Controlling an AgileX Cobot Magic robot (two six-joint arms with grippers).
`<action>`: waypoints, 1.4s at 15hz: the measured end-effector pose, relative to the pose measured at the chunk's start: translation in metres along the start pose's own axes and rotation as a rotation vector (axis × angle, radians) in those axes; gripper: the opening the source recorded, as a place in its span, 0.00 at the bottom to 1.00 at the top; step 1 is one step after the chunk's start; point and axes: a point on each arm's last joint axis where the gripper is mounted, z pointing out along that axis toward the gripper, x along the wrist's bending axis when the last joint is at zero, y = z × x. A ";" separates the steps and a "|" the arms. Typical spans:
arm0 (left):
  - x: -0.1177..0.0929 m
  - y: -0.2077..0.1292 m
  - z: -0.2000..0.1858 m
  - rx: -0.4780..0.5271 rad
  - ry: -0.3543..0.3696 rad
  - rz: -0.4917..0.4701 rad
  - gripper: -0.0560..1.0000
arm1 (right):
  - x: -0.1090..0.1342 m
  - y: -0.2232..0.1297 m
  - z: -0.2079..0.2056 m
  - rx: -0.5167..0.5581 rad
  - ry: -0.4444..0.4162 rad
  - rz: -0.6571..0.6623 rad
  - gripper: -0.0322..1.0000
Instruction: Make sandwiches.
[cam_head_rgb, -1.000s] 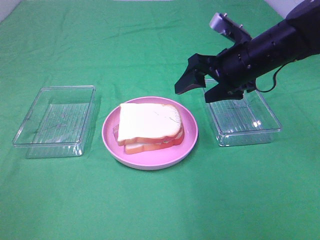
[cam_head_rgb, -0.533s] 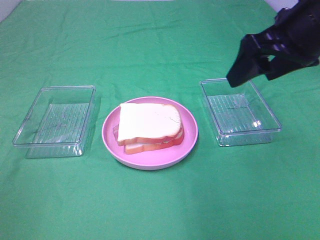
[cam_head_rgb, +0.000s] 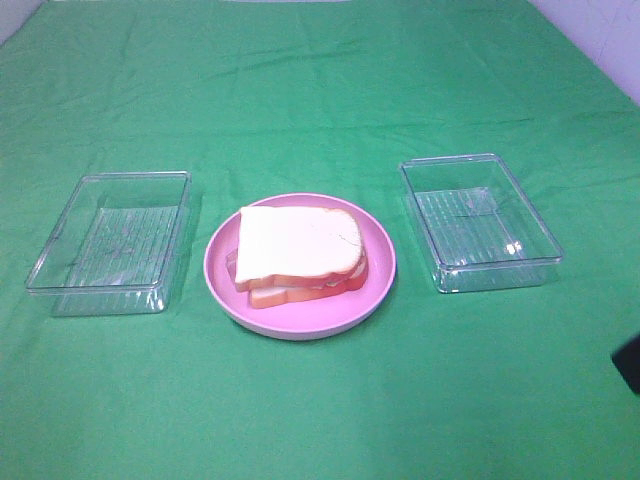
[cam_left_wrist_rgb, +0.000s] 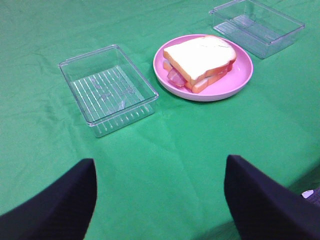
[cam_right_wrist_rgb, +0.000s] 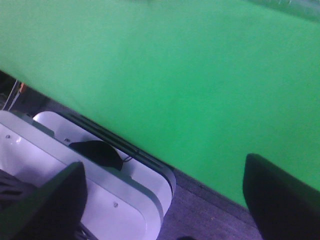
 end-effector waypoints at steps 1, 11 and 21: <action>0.000 0.000 0.000 0.000 0.000 0.000 0.70 | 0.004 -0.018 0.001 -0.013 -0.004 -0.006 0.78; -0.001 0.000 0.000 0.000 -0.006 -0.003 0.70 | 0.017 -0.102 -0.021 -0.447 -0.225 -0.023 0.78; -0.002 0.000 0.000 -0.007 0.229 -0.113 0.70 | 0.018 -0.106 -0.023 -0.475 -0.230 -0.026 0.78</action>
